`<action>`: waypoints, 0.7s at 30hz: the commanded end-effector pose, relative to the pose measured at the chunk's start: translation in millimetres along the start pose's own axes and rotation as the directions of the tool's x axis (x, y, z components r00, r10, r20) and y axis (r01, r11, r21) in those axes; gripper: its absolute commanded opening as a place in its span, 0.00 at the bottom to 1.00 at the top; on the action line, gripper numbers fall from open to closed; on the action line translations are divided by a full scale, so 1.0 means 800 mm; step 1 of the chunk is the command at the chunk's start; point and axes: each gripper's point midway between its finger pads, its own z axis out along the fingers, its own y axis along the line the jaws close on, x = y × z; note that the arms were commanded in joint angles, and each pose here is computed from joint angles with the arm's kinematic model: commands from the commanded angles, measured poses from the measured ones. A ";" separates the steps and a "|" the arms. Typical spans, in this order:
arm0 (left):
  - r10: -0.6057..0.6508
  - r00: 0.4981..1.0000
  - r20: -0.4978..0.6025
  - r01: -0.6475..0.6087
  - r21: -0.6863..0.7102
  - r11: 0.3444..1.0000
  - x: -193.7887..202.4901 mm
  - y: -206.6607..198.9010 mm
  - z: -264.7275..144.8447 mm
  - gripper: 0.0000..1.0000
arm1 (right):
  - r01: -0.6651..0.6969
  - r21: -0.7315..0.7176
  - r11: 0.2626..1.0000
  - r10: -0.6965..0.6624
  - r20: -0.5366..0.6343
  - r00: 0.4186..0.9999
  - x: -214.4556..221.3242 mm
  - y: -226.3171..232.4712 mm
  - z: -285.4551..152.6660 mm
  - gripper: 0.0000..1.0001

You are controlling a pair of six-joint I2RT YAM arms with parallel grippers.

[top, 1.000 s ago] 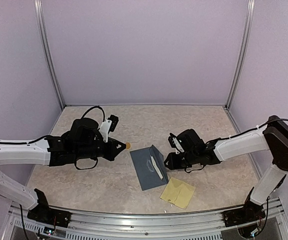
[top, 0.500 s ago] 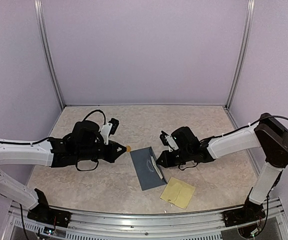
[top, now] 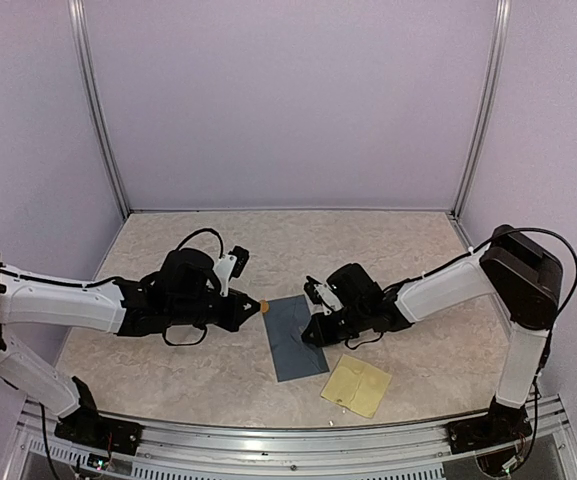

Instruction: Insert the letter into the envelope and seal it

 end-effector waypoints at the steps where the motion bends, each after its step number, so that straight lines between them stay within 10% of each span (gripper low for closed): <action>1: 0.055 0.998 -0.003 -0.055 0.000 0.998 -0.001 -0.008 0.023 0.00 | -0.034 0.042 0.999 0.037 -0.069 0.997 0.033 -0.019 0.014 0.03; 21: 0.183 0.971 -0.153 -0.209 -0.176 0.962 0.049 0.019 0.118 0.00 | -0.044 0.028 0.999 0.045 -0.066 0.997 0.039 -0.019 0.010 0.04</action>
